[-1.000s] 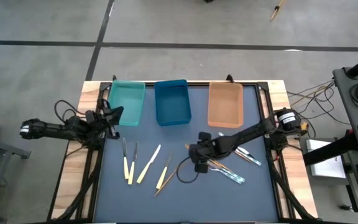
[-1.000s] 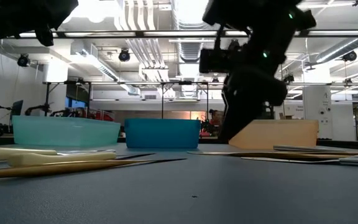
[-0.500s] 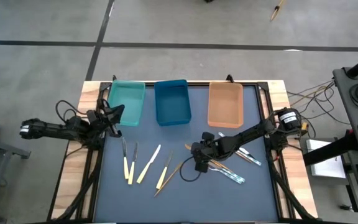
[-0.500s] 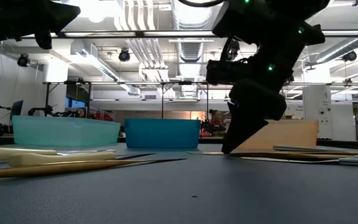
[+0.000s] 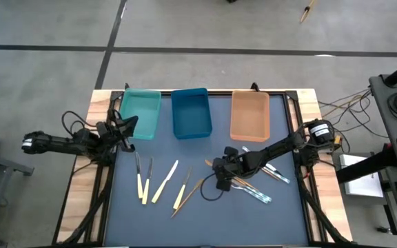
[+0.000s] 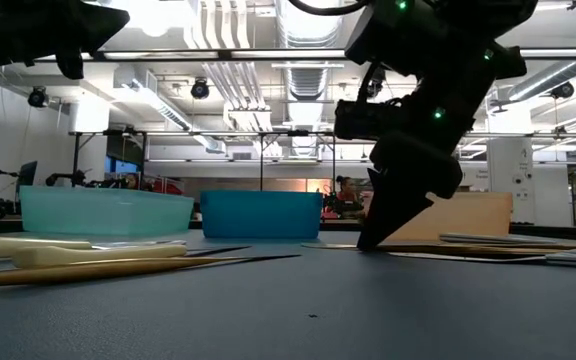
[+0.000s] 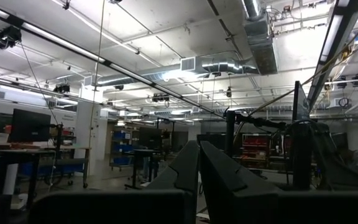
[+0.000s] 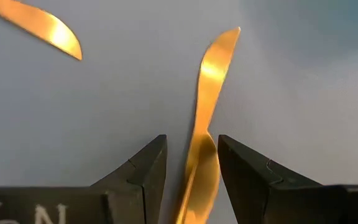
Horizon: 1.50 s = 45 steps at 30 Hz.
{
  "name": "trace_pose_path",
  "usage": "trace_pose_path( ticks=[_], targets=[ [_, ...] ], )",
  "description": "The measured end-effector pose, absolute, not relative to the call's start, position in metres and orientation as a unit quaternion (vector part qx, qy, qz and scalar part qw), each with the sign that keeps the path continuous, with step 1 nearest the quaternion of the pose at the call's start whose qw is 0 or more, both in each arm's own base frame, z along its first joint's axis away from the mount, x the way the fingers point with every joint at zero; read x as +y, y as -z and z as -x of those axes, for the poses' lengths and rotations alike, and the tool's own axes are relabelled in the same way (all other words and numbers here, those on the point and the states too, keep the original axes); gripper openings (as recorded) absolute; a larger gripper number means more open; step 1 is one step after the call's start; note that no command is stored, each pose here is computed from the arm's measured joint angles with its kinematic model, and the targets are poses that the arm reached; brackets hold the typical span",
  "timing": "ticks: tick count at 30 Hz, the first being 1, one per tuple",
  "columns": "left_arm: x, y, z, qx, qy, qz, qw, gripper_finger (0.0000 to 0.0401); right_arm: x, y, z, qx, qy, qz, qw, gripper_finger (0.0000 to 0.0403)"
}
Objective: Sort silverware by color (type)
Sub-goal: Put the gold table knife into the blue bin
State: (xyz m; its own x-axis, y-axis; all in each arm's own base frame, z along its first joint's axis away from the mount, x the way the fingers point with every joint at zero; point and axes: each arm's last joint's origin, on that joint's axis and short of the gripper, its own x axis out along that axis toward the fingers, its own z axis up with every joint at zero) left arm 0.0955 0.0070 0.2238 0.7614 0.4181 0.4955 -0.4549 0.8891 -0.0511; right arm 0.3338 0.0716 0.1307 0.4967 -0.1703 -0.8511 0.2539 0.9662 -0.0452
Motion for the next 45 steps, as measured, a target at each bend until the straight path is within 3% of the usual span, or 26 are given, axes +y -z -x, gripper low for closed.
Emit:
trace_pose_path(
  ticks=[13,27,45],
  targets=[
    [0.007,-0.224,-0.096,-0.255,-0.233,-0.036,0.938,0.0000,0.071,-0.127,-0.332,0.487,0.128,-0.071,0.861,0.0130],
    [0.007,-0.224,-0.096,-0.255,-0.233,-0.036,0.938,0.0000,0.070,-0.122,-0.331,0.463,0.124,-0.081,0.874,0.0014],
    [0.007,-0.224,-0.095,-0.256,-0.233,-0.036,0.938,0.0000,0.066,-0.140,-0.347,0.414,0.140,-0.131,0.890,0.0008]
  ],
)
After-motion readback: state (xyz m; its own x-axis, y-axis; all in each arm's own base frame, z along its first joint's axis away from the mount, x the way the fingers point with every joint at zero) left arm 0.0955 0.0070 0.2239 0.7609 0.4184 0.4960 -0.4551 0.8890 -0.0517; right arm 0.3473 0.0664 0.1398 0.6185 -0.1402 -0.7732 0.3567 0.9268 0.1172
